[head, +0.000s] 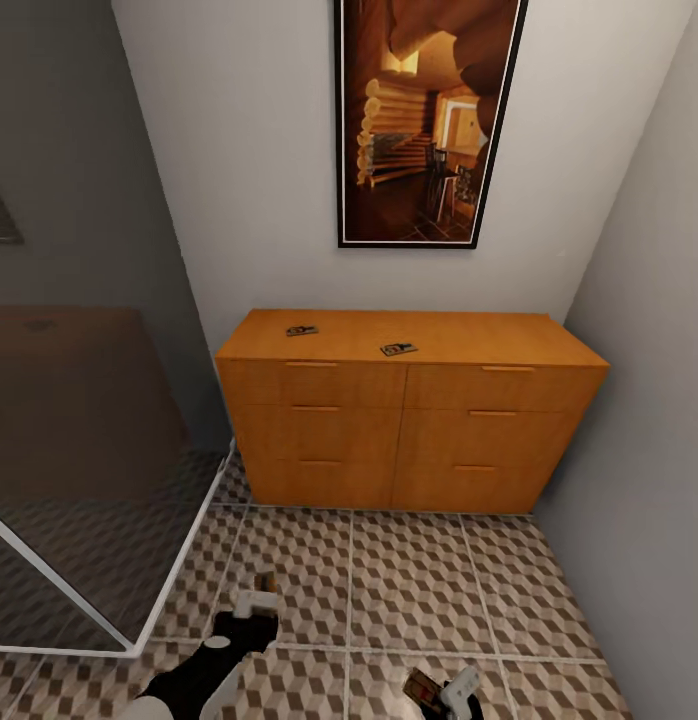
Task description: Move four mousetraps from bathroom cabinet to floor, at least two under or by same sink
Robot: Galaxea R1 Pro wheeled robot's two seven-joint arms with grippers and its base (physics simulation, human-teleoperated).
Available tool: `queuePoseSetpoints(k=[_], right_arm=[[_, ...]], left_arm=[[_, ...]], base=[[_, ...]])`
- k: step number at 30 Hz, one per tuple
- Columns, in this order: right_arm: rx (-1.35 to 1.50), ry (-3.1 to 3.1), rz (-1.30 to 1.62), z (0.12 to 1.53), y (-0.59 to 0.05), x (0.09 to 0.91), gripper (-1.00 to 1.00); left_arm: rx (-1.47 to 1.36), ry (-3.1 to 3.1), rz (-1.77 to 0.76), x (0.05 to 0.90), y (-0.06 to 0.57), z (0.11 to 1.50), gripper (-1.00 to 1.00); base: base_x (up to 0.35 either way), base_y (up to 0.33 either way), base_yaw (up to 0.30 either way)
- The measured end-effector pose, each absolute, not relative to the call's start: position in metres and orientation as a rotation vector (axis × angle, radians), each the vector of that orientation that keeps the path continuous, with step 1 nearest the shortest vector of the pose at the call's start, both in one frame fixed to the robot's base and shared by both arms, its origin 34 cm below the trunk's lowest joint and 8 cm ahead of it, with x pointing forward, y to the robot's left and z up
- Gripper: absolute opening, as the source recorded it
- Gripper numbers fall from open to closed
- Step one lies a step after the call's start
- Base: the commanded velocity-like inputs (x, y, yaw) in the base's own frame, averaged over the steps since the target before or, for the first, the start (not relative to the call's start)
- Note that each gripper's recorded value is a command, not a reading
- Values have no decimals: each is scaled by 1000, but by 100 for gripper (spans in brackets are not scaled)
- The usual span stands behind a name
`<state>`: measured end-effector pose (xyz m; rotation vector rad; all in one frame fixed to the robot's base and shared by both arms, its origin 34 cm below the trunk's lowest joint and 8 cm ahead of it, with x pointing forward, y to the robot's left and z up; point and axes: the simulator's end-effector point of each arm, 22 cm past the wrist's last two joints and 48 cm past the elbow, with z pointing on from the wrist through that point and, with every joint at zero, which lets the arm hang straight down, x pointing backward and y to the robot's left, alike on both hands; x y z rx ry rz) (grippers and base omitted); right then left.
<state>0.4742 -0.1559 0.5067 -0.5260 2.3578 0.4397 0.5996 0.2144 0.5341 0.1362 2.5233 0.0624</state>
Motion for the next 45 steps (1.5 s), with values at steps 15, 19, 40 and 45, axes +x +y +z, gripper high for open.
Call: queuePoseSetpoints(k=[15, 19, 40, 45], right_arm=[[-169, 2169, -227, 545, -261, 548, -100], [-103, 2090, -291, 562, -273, 559, -100], [-58, 1999, -251, 578, -258, 564, -100], [-57, 2002, -247, 577, -257, 563, -100]], left_arm=[[167, 2422, 124, 495, 253, 498, -100], [163, 2391, 129, 482, 261, 499, -100], [149, 2369, 163, 454, 283, 497, -100], [140, 2355, 135, 462, 268, 500, -100]], base=[[0, 0, 0], [0, 0, 0], [0, 0, 0], [0, 0, 0]])
